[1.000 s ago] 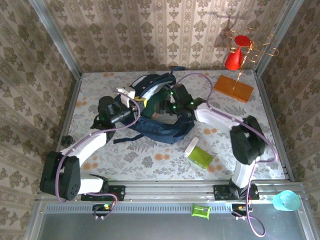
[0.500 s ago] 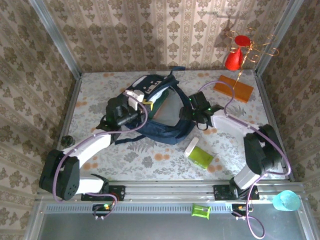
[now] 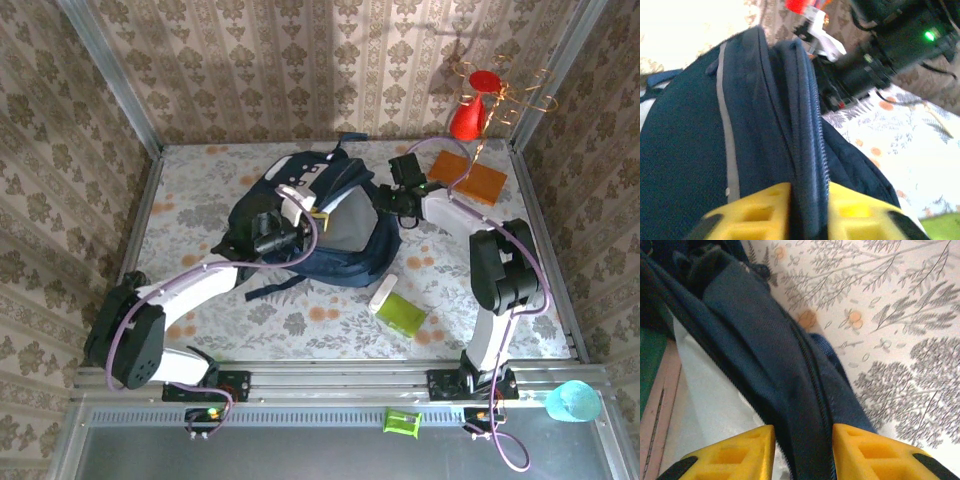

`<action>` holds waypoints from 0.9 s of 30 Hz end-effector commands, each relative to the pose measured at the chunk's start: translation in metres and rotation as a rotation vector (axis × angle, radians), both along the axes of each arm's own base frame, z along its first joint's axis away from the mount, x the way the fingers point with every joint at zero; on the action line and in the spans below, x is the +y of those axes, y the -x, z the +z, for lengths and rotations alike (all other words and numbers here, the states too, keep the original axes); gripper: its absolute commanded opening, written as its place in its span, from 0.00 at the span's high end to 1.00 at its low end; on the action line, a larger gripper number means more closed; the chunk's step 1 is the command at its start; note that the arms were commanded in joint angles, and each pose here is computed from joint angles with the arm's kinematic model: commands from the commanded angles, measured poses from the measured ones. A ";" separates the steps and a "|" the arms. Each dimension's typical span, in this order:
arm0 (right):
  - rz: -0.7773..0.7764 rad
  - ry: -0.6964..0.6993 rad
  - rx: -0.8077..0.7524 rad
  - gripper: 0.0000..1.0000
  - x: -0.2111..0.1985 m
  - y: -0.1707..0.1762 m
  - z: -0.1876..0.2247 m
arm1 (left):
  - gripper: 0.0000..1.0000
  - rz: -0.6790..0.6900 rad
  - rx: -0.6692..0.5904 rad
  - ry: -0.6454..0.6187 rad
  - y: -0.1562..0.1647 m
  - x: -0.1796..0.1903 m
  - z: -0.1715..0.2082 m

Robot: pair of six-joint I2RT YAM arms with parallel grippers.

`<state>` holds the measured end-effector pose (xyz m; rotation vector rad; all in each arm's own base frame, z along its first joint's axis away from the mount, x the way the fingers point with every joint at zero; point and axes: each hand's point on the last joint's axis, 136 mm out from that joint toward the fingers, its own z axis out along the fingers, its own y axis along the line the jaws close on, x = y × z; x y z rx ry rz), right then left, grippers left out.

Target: Pack the student bag

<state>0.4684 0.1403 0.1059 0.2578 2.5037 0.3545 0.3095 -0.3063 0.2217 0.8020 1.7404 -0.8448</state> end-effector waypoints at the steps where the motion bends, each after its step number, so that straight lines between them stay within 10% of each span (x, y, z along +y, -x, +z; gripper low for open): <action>1: 0.039 0.009 0.009 0.63 -0.008 0.001 0.008 | 0.61 -0.093 -0.081 -0.017 0.015 -0.007 0.021; 5: 0.003 0.075 -0.012 0.57 -0.031 0.024 0.023 | 0.41 -0.075 -0.164 -0.188 0.024 0.033 0.014; 14: 0.145 -0.047 -0.125 0.52 0.016 0.100 0.062 | 0.31 -0.096 -0.544 -0.591 0.011 0.117 -0.029; 27: 0.273 -0.535 -0.066 0.23 0.130 0.111 0.055 | 0.28 -0.349 -0.534 -0.742 0.004 0.123 -0.091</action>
